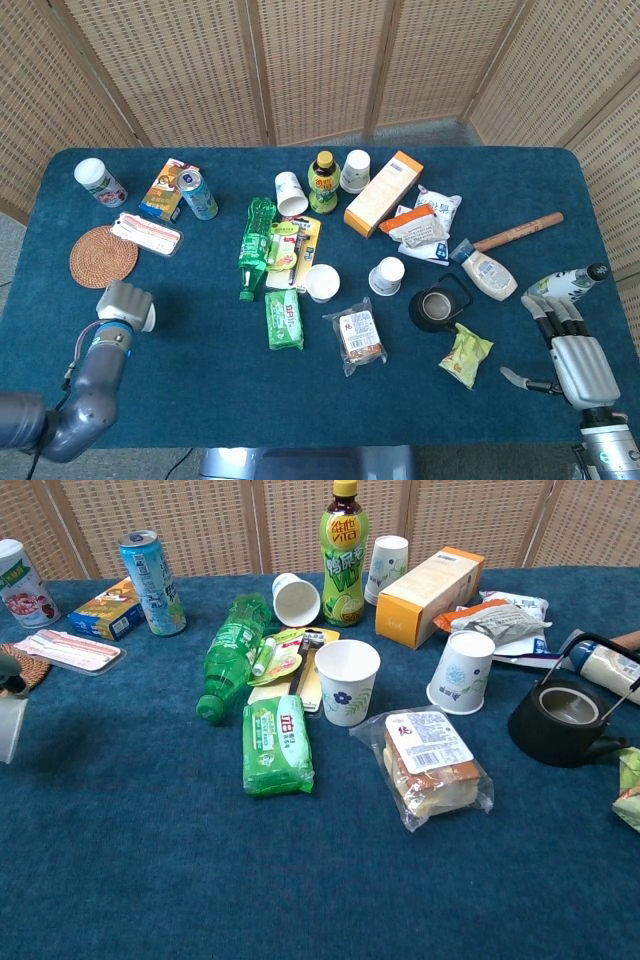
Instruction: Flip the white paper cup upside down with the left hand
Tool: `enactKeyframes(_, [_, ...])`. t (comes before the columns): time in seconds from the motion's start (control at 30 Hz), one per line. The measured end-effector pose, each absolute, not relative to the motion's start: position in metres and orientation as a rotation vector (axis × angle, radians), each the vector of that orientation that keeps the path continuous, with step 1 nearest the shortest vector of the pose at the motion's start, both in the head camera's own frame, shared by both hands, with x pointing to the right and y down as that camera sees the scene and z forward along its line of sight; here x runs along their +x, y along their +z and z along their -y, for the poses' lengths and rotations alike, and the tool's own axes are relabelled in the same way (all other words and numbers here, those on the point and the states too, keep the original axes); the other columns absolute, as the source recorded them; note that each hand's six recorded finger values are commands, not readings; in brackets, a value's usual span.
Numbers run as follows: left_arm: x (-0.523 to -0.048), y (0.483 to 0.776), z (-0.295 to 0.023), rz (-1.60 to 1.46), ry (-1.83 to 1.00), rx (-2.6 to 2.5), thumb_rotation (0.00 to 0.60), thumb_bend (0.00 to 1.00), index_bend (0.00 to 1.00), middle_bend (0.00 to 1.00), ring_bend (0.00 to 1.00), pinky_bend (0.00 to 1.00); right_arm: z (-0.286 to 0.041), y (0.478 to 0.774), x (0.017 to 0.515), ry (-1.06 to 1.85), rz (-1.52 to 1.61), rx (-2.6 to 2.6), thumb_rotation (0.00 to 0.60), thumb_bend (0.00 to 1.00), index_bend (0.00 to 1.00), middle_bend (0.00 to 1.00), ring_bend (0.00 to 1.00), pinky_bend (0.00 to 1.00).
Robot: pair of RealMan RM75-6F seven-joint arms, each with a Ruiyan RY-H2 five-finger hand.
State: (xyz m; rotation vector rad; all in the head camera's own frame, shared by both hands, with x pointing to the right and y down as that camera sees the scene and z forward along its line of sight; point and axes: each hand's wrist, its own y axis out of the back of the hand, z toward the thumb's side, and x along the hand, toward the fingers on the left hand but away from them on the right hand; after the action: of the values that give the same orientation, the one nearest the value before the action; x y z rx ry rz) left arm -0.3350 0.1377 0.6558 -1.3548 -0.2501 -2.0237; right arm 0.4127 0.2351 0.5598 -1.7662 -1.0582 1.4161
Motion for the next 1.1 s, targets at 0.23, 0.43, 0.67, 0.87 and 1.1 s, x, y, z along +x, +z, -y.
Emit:
enactKeyframes(0.23, [-0.313,0.668,-0.129,0.304,-2.061,-1.349,0.6,0.46,0.3,0.38,0.35,0.49,-0.235,0.56,0.413,1.418,1.061,-1.772,0.391,0.0,0.0,0.0,0.0,0.0])
enactKeyframes(0.43, [-0.306,0.675,-0.122,0.302,-2.084,-1.345,0.6,0.46,0.15,0.22,0.25,0.45,-0.236,0.561,0.413,1.422,1.056,-1.776,0.389,0.0,0.0,0.0,0.0,0.0])
enactKeyframes(0.67, [-0.303,0.676,-0.116,0.257,-2.06,-1.356,0.6,0.46,0.0,0.0,0.0,0.2,-0.236,0.563,0.413,1.428,1.051,-1.779,0.39,0.0,0.0,0.0,0.0,0.0])
enactKeyframes(0.87, [-0.299,0.673,-0.112,0.199,-2.019,-1.4,0.6,0.46,0.0,0.0,0.0,0.14,-0.236,0.563,0.413,1.43,1.051,-1.782,0.387,0.0,0.0,0.0,0.0,0.0])
enactKeyframes(1.1, [-0.302,0.644,-0.104,0.084,-1.946,-1.467,0.6,0.46,0.0,0.0,0.0,0.11,-0.237,0.563,0.412,1.43,1.046,-1.785,0.391,0.0,0.0,0.0,0.0,0.0])
